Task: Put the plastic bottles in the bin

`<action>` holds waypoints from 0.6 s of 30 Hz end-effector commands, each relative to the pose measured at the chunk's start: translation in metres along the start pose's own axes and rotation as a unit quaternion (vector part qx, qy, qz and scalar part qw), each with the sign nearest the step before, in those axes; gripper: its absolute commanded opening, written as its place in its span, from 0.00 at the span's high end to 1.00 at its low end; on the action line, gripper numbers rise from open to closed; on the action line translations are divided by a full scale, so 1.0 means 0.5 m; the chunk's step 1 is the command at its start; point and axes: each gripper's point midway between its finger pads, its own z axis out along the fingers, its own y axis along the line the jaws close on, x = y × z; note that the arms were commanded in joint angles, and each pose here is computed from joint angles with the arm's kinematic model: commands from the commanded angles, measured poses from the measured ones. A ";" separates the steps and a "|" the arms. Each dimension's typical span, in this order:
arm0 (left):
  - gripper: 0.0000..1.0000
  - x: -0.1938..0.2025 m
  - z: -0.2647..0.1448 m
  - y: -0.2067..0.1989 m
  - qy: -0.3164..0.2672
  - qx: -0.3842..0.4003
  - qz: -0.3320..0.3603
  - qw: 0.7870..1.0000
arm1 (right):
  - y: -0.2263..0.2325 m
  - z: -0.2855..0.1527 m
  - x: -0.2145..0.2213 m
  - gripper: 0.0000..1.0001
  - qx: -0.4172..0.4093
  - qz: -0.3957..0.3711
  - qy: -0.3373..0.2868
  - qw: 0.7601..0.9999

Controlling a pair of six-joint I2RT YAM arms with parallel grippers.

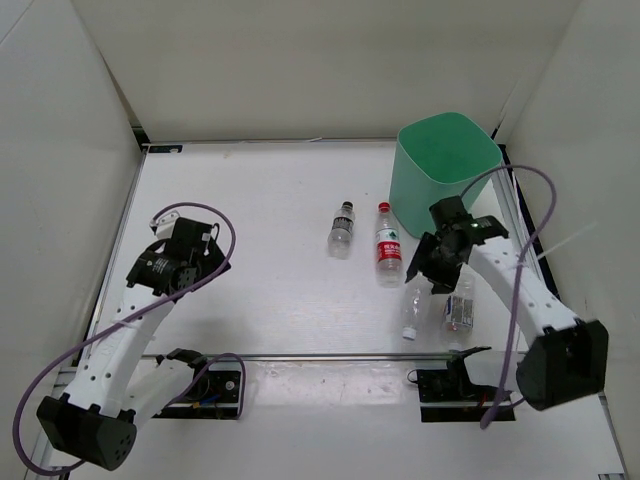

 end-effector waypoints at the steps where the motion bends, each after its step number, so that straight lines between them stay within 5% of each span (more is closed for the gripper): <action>1: 0.00 0.005 -0.003 -0.001 -0.002 0.010 -0.017 1.000 | 0.046 -0.143 -0.015 0.62 -0.069 0.005 -0.057 0.996; 5: 0.00 0.012 0.005 -0.003 0.002 0.012 -0.017 1.000 | 0.122 -0.325 -0.095 0.60 -0.156 -0.027 -0.170 0.973; 7: 0.00 0.017 0.008 -0.006 0.009 0.013 -0.015 1.000 | 0.163 -0.461 -0.167 0.57 -0.196 -0.069 -0.274 0.939; 11: 0.00 0.014 0.012 -0.016 0.014 0.015 -0.008 1.000 | 0.205 -0.591 -0.338 0.57 -0.174 -0.080 -0.390 0.901; 18: 0.00 -0.008 0.015 -0.036 0.011 0.019 0.006 1.000 | 0.183 -0.611 -0.532 0.49 -0.194 -0.029 -0.456 0.868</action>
